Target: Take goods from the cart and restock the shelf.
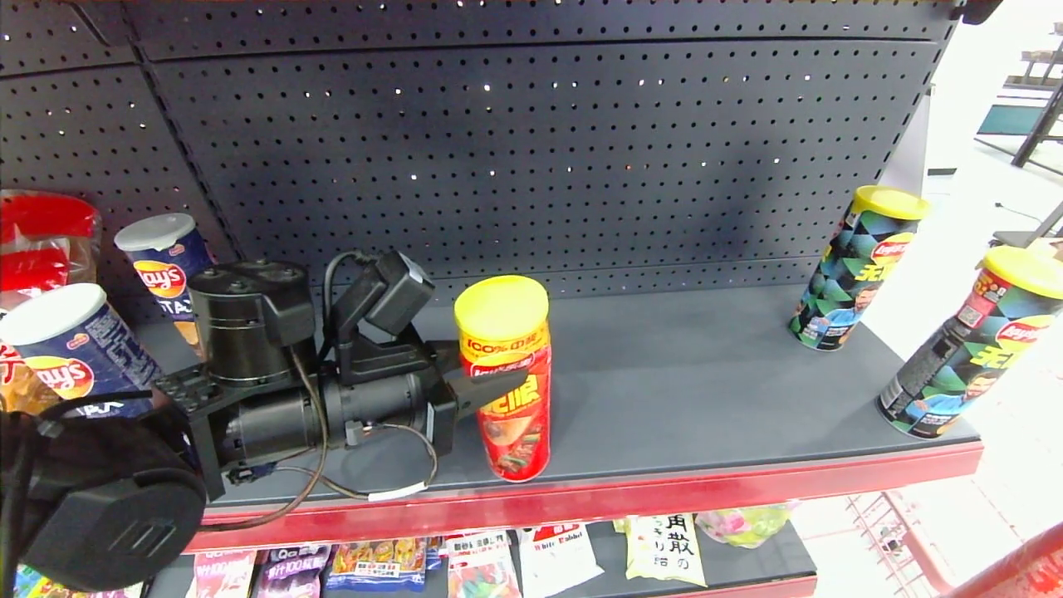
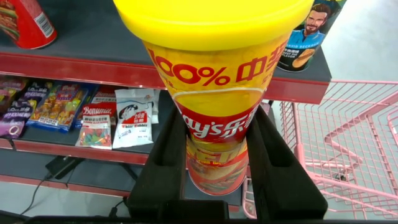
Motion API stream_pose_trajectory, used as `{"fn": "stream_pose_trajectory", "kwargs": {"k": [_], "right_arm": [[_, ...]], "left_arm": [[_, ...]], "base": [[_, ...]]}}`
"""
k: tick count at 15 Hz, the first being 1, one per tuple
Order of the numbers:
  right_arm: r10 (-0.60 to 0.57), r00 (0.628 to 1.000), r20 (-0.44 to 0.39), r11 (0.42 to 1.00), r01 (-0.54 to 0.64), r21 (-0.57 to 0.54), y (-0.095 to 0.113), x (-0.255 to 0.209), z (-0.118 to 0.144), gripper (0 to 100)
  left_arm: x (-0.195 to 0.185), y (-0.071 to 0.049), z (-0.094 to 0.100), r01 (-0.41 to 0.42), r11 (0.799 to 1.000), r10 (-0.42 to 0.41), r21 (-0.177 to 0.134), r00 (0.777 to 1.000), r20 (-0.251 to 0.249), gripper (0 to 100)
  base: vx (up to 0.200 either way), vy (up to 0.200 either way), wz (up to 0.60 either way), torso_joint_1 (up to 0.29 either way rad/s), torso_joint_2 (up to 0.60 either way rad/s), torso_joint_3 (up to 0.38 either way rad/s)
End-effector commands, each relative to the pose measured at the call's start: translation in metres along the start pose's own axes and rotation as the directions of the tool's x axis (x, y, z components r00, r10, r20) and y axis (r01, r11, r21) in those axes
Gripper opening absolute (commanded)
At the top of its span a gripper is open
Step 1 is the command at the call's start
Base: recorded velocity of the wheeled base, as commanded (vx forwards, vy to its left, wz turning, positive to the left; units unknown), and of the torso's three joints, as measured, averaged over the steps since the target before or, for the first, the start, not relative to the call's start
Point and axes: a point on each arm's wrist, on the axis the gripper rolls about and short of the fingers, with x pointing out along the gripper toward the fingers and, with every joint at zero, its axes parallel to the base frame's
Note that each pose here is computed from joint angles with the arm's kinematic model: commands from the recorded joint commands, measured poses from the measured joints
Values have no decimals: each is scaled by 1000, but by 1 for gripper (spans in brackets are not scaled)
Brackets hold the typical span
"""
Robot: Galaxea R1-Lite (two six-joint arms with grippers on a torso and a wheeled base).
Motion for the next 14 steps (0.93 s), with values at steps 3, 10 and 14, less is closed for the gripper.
{"fn": "stream_pose_trajectory", "kwargs": {"k": [3,10,14], "right_arm": [[1,1000,0,1000,-1,0,0,0,0,0],[1,1000,0,1000,-1,0,0,0,0,0],[7,1000,-2,1000,-7,0,0,1,3,0]], "left_arm": [[-2,-2,-2,8,999,-9,39,1000,3,0],[-10,-1,0,-18,999,18,42,1000,10,100],[-51,-6,-15,-74,997,74,8,997,-25,100]], "base": [[0,0,0,0,0,0],[0,0,0,0,0,0],[0,0,0,0,0,0]]}}
